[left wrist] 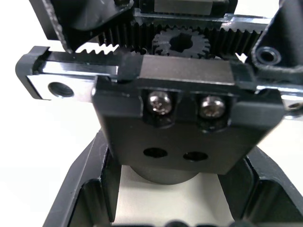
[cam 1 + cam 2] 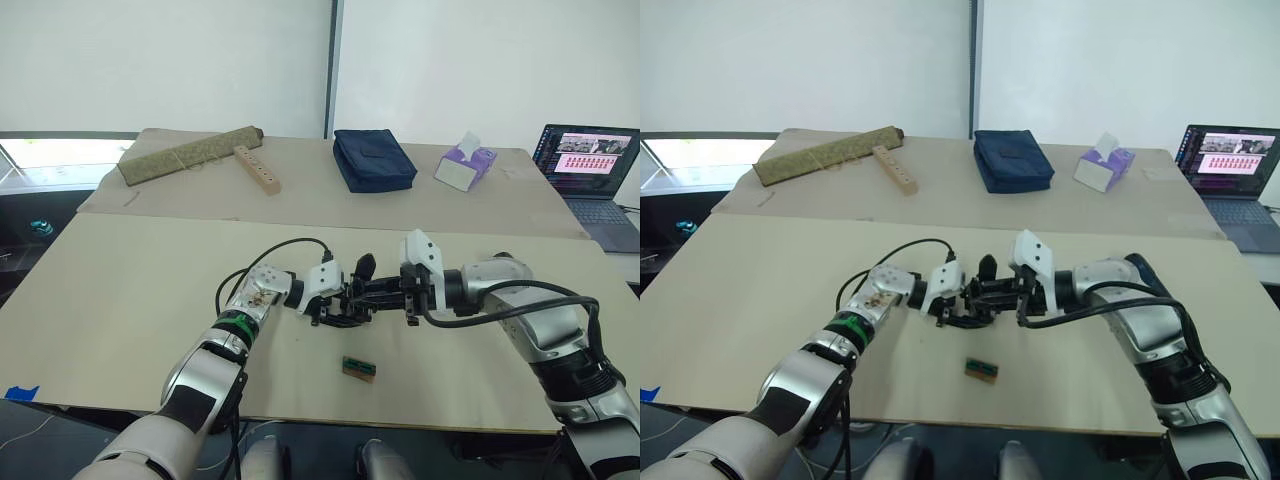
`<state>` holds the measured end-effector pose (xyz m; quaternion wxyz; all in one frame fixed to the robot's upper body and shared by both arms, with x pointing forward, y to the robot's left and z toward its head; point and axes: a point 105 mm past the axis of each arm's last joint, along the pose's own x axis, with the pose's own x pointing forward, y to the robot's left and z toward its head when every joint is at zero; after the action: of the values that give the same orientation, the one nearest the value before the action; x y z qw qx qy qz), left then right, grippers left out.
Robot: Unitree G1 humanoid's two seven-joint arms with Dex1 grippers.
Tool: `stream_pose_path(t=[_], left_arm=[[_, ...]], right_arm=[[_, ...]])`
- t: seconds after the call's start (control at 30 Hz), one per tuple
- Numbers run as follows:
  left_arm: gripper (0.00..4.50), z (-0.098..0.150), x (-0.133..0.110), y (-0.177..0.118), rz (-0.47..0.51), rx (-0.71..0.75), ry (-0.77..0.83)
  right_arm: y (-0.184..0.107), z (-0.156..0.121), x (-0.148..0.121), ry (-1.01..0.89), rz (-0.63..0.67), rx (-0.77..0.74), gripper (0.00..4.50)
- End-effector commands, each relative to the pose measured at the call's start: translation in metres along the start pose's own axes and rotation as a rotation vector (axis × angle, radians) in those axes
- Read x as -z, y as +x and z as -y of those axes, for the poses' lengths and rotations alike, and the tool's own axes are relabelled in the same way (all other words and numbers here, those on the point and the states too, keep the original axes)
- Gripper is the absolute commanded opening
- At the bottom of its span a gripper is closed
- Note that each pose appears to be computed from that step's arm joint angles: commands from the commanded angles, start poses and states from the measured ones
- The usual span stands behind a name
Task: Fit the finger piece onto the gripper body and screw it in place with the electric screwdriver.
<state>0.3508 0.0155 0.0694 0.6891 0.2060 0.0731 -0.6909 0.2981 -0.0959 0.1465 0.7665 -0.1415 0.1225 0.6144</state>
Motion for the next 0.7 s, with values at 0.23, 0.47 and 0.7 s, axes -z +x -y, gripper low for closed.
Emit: stream_pose_path(t=[0.23, 0.47, 0.7], left_arm=[[2.27, -0.011, -0.025, -0.003, 0.067, -0.017, 0.068], [2.27, -0.012, -0.026, -0.003, 0.066, -0.018, 0.070], [2.27, -0.012, -0.027, 0.000, 0.067, -0.023, 0.071]], right_arm=[[-0.008, 0.002, 0.085, 0.238, -0.247, 0.083, 0.33], [-0.009, 0.005, 0.080, 0.217, -0.215, 0.100, 0.33], [-0.009, 0.014, 0.048, 0.112, -0.103, 0.114, 0.33]])
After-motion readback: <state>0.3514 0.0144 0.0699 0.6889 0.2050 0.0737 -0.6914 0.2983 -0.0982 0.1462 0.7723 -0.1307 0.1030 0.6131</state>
